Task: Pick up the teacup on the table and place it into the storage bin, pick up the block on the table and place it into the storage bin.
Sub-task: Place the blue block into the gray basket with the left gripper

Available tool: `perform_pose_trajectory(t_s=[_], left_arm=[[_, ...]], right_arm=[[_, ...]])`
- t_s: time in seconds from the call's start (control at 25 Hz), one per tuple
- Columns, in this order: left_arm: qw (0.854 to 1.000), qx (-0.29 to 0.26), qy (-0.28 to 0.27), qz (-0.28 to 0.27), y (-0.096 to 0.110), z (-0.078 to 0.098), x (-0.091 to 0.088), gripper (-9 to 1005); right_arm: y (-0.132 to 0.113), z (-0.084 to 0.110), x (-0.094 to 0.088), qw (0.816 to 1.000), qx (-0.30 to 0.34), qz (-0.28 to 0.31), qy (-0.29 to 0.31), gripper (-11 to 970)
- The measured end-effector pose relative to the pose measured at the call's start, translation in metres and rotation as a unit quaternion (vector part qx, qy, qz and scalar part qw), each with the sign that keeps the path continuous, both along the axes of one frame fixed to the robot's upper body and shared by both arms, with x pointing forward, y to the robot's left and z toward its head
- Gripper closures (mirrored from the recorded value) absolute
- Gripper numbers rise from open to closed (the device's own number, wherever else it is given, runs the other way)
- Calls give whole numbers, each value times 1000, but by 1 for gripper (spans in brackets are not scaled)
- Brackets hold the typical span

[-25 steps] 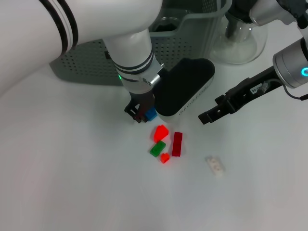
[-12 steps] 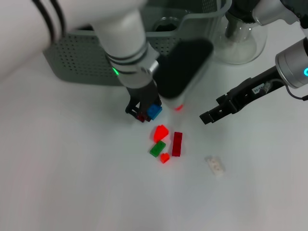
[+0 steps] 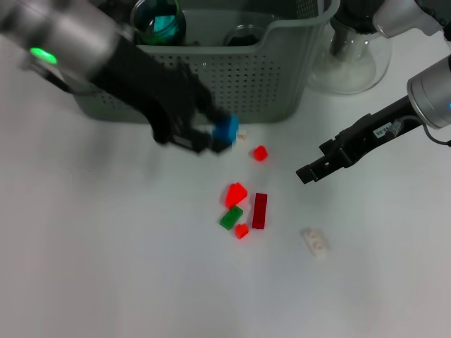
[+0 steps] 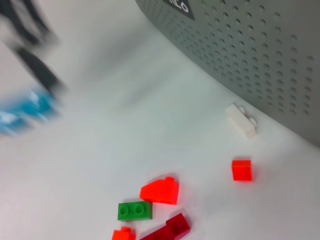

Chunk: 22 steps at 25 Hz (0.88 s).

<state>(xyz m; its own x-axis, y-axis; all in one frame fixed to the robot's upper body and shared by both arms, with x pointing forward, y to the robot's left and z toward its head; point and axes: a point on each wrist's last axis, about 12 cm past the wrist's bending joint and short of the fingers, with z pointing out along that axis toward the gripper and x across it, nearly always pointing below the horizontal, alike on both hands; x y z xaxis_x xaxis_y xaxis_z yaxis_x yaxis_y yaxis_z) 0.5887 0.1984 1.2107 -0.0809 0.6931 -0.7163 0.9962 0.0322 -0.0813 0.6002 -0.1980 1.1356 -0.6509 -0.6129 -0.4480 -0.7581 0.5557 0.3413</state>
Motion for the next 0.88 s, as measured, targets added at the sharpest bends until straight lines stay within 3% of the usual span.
perform_pose_trajectory(t_s=[0.08,0.12,0.16,0.28,0.4,0.56,0.72,0.88], left_arm=[[997,-60,30,47,24,18,-1,537],[989,-98,44,101,40,32,5,534],[989,-98,44,101,40,32,5,531],[970,-136,55,196,58,52,23,523],[947,-122,44,295,60,62,48,514],[916,-57,-11,397,52,59,82,503],[900,-14,-26,435,43,44,105,492],[884,15,-37,465,42,25,118,480]], right_arm=[[0,0,0,1000,0,3,-1,63],[0,0,0,1000,0,5,-1,63],[0,0,0,1000,0,7,-2,63],[0,0,-1,1000,-1,9,-3,63],[0,0,-1,1000,-1,10,-3,63],[1,1,0,1000,-3,12,-3,63],[4,4,1,1000,-6,18,-5,63],[6,5,2,1000,-6,22,-6,63]])
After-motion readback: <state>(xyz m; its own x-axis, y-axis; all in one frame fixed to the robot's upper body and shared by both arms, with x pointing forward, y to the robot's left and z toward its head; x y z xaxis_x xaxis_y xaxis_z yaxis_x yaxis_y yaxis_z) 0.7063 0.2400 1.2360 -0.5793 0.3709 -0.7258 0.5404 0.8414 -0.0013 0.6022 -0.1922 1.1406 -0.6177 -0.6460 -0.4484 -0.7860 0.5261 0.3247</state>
